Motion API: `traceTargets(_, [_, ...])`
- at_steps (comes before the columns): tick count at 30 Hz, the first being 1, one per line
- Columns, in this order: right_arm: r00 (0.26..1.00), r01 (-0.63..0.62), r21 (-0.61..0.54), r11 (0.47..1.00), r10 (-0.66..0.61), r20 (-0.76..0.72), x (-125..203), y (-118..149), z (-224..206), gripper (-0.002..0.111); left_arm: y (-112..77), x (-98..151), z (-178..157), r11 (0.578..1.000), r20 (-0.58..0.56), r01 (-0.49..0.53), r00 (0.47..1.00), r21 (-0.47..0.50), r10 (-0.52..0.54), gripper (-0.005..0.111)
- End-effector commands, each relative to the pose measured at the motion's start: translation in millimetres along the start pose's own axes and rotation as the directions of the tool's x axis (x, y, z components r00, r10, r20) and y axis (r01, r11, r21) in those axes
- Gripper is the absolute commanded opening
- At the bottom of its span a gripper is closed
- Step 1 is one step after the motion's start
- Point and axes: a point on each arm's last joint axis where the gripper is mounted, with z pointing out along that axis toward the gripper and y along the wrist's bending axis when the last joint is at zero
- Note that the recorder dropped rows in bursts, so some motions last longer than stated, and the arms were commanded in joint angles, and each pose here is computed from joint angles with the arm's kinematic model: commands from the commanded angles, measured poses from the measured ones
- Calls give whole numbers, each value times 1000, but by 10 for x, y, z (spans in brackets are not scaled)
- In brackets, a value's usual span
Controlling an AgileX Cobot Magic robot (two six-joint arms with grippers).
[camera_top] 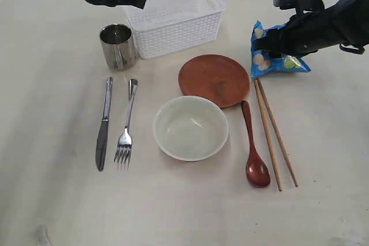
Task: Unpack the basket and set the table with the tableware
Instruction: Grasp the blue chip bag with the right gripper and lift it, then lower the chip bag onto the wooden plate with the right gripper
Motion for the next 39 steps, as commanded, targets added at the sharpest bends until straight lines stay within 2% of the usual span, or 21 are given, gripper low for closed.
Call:
traceTargets(1, [1000, -13, 11, 1000, 13, 16, -29, -10, 3, 38, -2, -49, -76, 1000, 34, 0, 999, -7, 0, 0])
traceTargets(9, [1000, -13, 10, 1000, 13, 14, -27, -8, 3, 0, -6, -68, -106, 1000, 43, -3, 999, -8, 3, 0])
traceTargets(17, [999, -13, 21, 1000, 12, 32, -57, -18, -26, 0, -6, -68, -106, 1000, 43, -3, 999, -8, 3, 0])
traceTargets(27, [991, 1, -6, 1000, -1, 131, -291, 40, -416, 0, -6, -67, -106, 1000, 42, -3, 999, -8, 3, 0])
traceTargets(31, [991, 56, -102, 993, -43, 124, -335, 254, -595, 0, -3, -70, -106, 1000, 45, -3, 999, -12, 3, 0])
traceTargets(37, [985, 170, -300, 939, -162, 51, -223, 844, -657, 0, -3, -70, -106, 1000, 45, -3, 999, -12, 3, 0])
traceTargets(39, [980, 200, -322, 925, -196, 46, -180, 1006, -621, 0, -4, -69, -106, 1000, 44, -3, 999, -11, 3, 0])
